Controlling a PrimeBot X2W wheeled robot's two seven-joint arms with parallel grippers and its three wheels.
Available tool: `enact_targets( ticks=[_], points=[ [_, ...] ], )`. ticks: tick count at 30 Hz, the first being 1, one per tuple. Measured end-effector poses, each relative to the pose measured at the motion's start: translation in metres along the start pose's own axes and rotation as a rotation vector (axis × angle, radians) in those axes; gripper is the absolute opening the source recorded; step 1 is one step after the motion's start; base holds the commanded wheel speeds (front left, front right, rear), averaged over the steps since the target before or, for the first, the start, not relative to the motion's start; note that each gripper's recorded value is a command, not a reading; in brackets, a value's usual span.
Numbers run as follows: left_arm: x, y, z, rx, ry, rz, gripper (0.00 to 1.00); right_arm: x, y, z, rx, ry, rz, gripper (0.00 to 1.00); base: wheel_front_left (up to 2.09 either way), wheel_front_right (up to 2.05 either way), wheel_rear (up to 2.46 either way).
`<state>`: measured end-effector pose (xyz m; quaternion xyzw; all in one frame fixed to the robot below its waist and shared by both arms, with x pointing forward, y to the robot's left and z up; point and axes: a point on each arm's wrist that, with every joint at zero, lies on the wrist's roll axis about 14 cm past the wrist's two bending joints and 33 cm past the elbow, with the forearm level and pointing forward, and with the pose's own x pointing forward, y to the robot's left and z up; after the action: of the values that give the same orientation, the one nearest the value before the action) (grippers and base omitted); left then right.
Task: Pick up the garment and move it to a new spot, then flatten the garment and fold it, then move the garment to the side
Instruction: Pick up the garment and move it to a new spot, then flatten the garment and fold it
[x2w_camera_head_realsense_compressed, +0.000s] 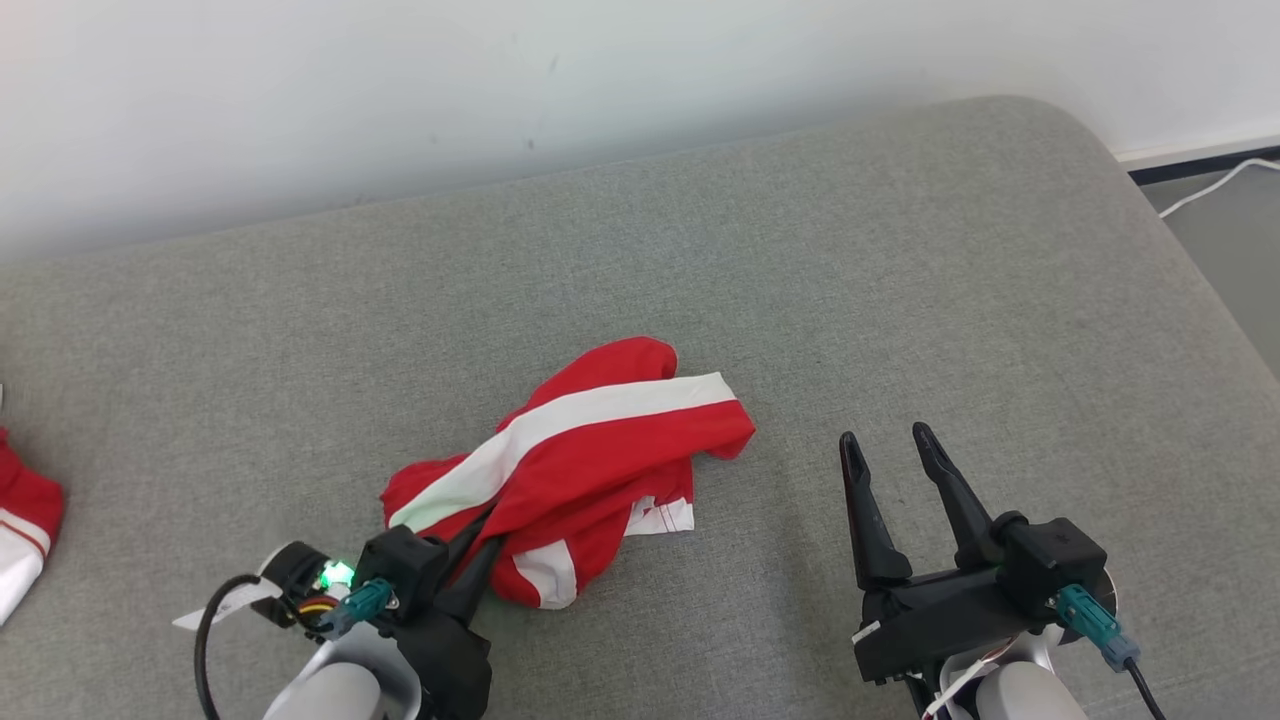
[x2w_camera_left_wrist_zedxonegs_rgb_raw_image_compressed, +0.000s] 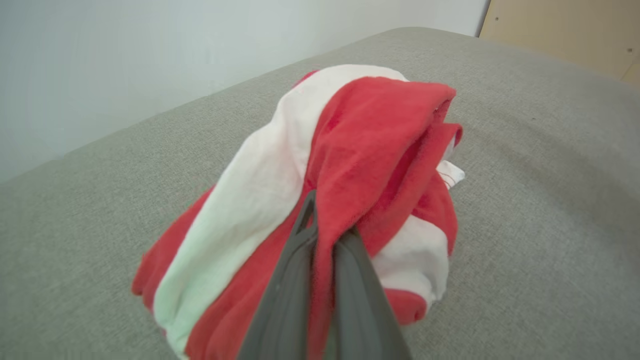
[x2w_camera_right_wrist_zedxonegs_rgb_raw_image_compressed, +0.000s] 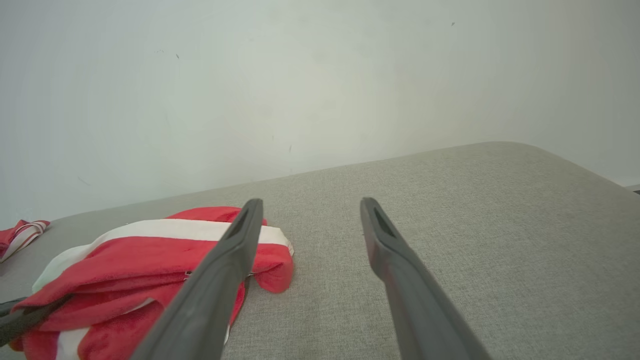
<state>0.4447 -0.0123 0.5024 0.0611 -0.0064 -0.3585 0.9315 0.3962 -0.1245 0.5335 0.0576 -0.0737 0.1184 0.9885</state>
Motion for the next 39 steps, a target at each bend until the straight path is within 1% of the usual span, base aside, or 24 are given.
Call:
enact_targets(
  ticks=[1, 2, 3, 10, 16, 20, 22, 26, 31, 33, 35, 39],
  points=[
    [-0.001, 0.0, -0.002, -0.01, 0.003, 0.005, 0.22, 0.0, 0.0, 0.0, 0.002, 0.0, 0.001, 1.0, 0.0, 0.0, 0.0],
    [-0.001, -0.001, -0.003, -0.017, 0.001, 0.008, 0.56, 0.001, 0.0, 0.0, 0.003, -0.001, 0.001, 1.0, 0.0, 0.0, 0.0],
    [-0.001, -0.003, -0.003, -0.027, 0.0, 0.009, 1.0, 0.001, 0.001, 0.0, 0.003, -0.002, 0.002, 1.0, 0.0, 0.0, 0.0],
    [-0.007, -0.003, 0.004, -0.092, -0.045, 0.059, 1.0, 0.004, 0.003, 0.0, 0.01, -0.004, 0.009, 1.0, 0.0, 0.0, 0.0],
    [-0.023, -0.006, 0.02, -0.132, -0.111, 0.098, 1.0, 0.004, 0.006, -0.001, 0.018, -0.004, 0.016, 1.0, 0.0, 0.0, 0.0],
    [-0.037, 0.002, 0.033, -0.132, -0.154, 0.144, 1.0, 0.004, 0.011, 0.0, 0.021, -0.005, 0.029, 1.0, 0.0, 0.0, 0.0],
    [-0.048, 0.014, 0.041, -0.132, -0.181, 0.192, 1.0, 0.004, 0.015, 0.0, 0.023, -0.007, 0.038, 1.0, 0.0, 0.0, 0.0],
    [-0.059, 0.031, 0.039, -0.108, -0.174, 0.247, 1.0, 0.003, 0.017, 0.001, 0.023, -0.008, 0.045, 1.0, 0.0, 0.0, 0.0],
    [-0.065, 0.049, 0.039, -0.149, -0.179, 0.312, 1.0, 0.001, 0.017, 0.002, 0.021, -0.008, 0.043, 1.0, 0.0, 0.0, 0.0],
    [-0.066, 0.055, 0.027, -0.153, -0.145, 0.326, 1.0, 0.001, 0.016, 0.001, 0.021, -0.006, 0.042, 1.0, 0.0, 0.0, 0.0],
    [-0.066, 0.06, 0.018, -0.19, -0.126, 0.346, 1.0, 0.0, 0.016, 0.0, 0.02, -0.003, 0.041, 1.0, 0.0, 0.0, 0.0],
    [-0.063, 0.068, -0.001, -0.216, -0.076, 0.367, 1.0, 0.0, 0.012, 0.0, 0.018, -0.001, 0.031, 1.0, 0.0, 0.0, 0.0]
  ],
)
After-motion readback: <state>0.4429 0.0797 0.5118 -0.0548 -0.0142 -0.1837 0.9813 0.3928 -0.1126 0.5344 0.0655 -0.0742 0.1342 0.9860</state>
